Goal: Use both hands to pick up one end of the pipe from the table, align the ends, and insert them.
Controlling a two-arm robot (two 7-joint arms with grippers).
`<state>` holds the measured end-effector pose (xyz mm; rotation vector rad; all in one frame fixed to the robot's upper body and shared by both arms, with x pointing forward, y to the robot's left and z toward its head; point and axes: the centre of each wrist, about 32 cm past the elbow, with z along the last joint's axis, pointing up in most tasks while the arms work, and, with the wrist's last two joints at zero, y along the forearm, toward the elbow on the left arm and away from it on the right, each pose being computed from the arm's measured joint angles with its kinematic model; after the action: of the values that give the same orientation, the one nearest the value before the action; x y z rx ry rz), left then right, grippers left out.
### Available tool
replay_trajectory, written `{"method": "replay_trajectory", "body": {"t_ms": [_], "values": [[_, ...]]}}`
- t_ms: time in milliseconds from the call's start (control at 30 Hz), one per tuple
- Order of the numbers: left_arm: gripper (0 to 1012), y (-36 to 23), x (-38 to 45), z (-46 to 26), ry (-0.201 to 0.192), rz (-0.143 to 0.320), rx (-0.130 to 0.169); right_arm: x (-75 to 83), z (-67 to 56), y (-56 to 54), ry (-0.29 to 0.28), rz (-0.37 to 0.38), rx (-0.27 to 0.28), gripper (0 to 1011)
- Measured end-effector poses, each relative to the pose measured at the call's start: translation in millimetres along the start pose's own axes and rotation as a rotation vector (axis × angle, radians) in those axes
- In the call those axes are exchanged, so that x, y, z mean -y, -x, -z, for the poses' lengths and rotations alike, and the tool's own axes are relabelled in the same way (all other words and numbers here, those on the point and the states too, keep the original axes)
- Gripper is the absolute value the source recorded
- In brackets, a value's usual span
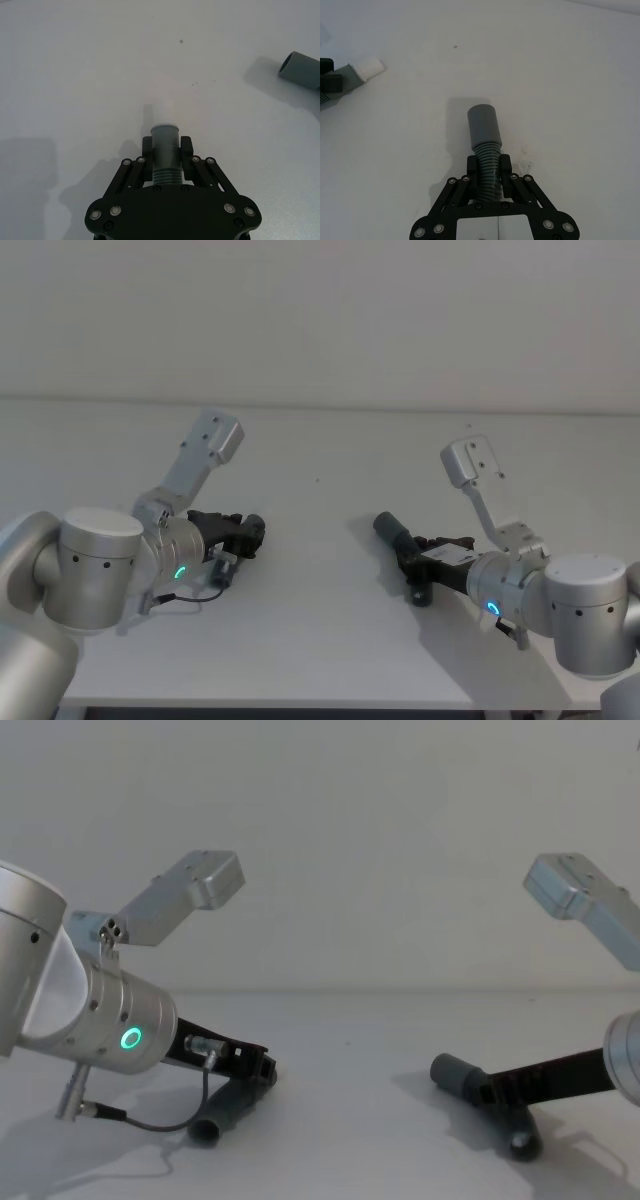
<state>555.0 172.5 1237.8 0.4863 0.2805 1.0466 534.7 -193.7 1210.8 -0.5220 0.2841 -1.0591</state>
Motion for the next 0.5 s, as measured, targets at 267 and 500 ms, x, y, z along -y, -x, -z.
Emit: {"method": "replay_trajectory", "body": {"t_ms": [267,500], "values": [[317,2.5,-0.8,-0.7,0.017,-0.001,0.013,1.6,3.1,-0.5,-0.044,0.0,0.014,264],[317,9.1,-5.0,-6.9,0.074,-0.007,0.044,4.6,5.8,-4.0,-0.115,-0.002,0.045,264]]}}
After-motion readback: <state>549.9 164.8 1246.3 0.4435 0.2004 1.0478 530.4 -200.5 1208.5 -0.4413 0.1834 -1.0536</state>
